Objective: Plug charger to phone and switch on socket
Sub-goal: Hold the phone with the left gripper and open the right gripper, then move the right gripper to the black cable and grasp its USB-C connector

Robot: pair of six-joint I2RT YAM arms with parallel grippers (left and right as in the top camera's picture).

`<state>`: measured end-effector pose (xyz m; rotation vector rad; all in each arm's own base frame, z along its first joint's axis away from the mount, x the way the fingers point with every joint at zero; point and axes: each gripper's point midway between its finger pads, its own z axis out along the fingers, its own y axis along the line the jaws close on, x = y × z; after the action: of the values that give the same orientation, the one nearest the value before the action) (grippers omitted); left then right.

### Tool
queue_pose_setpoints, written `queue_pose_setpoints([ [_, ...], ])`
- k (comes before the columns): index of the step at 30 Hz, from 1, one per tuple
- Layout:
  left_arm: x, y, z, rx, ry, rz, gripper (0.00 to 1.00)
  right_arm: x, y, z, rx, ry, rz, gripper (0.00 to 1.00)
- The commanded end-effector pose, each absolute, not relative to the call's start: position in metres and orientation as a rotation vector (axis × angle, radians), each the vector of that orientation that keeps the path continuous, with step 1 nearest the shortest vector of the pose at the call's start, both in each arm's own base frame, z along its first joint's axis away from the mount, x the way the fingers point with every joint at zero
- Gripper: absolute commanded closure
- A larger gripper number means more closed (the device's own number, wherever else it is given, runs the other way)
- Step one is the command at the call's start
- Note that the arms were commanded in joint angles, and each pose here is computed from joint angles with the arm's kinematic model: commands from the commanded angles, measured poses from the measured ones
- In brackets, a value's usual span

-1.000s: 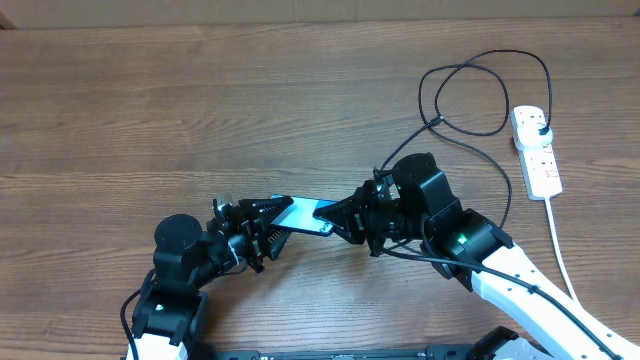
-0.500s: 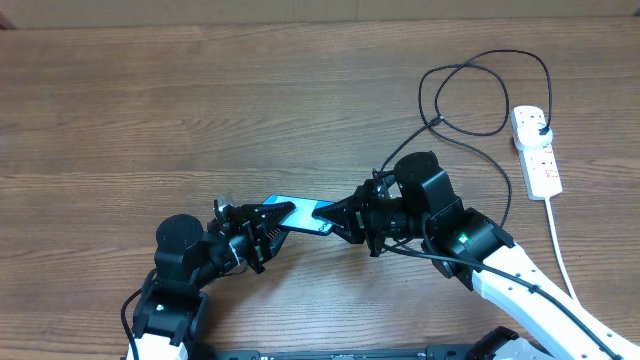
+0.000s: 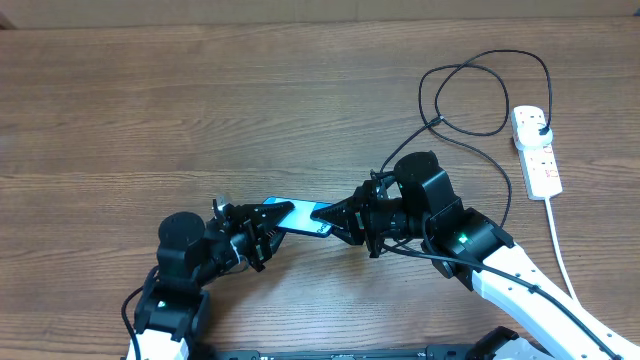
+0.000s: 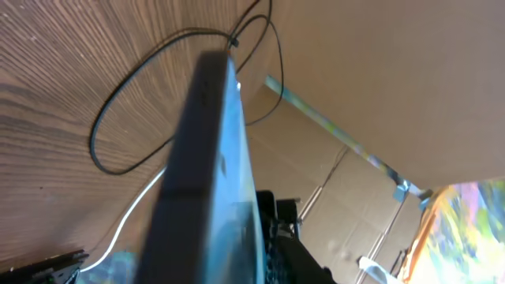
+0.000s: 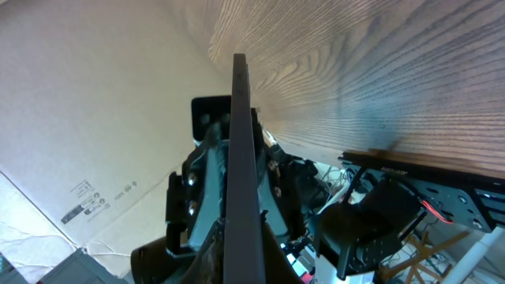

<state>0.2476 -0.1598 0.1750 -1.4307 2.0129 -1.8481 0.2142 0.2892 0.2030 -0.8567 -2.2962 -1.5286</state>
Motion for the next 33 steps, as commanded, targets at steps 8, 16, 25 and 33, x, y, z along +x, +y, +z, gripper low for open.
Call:
queue_pose_setpoints([
  [8,0.256,-0.157,0.162,-1.468,2.021,-1.787,0.95,0.205,0.296,0.218,-0.668,-2.34,-1.6,0.9],
  [16,0.256,-0.157,0.151,-1.435,2.068,-1.737,0.95,0.222,0.29,0.209,-0.562,-2.563,-1.664,0.5],
  [25,0.235,-0.159,0.108,-1.523,2.275,-1.605,0.96,0.234,0.25,0.157,-0.71,-2.896,-1.337,0.0],
  [33,0.214,-0.175,0.098,-1.523,2.446,-1.696,0.96,0.245,0.193,0.119,-1.005,-3.134,-0.897,0.0],
])
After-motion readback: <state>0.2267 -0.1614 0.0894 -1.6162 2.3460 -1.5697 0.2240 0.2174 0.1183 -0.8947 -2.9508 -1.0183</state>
